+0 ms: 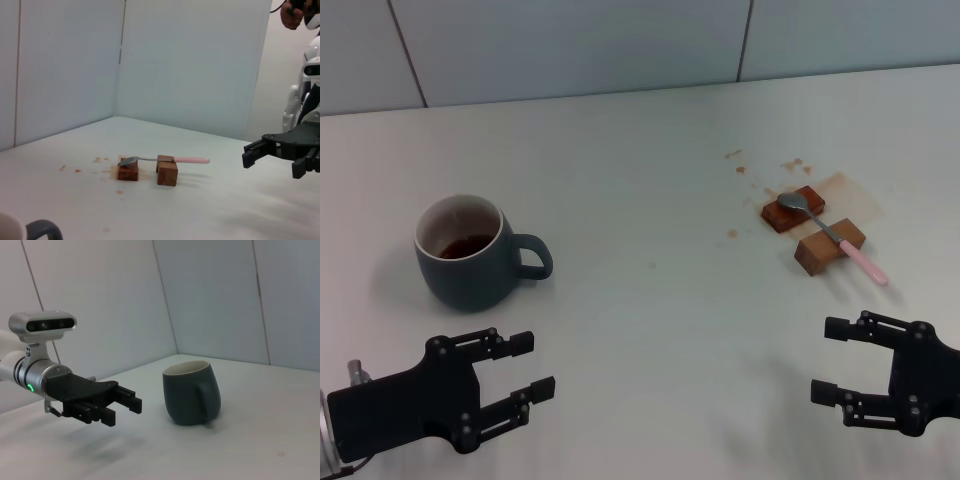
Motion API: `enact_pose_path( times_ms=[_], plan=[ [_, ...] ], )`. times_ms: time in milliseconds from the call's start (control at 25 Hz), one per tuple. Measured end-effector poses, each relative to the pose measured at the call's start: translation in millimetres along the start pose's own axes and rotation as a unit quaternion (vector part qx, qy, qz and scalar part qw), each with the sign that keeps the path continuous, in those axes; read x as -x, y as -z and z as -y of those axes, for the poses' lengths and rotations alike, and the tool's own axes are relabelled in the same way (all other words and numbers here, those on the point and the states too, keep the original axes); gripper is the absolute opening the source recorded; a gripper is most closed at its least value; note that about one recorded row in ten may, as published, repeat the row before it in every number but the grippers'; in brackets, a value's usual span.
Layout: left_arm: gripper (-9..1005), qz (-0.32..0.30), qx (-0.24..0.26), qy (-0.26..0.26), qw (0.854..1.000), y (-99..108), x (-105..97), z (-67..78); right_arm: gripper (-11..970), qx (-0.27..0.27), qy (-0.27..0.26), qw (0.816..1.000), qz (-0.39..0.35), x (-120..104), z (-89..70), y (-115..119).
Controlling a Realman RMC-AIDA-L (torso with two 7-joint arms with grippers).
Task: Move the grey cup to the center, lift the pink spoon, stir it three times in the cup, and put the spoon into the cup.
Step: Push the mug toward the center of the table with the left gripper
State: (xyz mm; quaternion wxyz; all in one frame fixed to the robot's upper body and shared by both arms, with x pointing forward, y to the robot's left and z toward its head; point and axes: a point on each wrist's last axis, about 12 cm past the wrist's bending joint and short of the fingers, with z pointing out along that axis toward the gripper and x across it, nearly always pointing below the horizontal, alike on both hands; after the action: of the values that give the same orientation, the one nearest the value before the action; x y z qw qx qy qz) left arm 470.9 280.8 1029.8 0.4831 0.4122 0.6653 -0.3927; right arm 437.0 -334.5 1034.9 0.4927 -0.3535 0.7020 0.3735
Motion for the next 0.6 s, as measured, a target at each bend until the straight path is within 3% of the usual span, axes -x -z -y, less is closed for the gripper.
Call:
enact_pose_path(
  times_ms=[400, 600],
  plan=[
    [341, 0.0, 0.0, 0.003, 1.0, -0.5, -0.8, 1.1, 808, 0.002, -0.002, 1.0, 0.002, 0.2, -0.7, -1.8],
    [199, 0.017, 0.003, 0.005, 1.0, -2.4, 2.1, 1.4, 808, 0.001, -0.003, 1.0, 0.003, -0.3, -1.0, -3.0]
  ],
)
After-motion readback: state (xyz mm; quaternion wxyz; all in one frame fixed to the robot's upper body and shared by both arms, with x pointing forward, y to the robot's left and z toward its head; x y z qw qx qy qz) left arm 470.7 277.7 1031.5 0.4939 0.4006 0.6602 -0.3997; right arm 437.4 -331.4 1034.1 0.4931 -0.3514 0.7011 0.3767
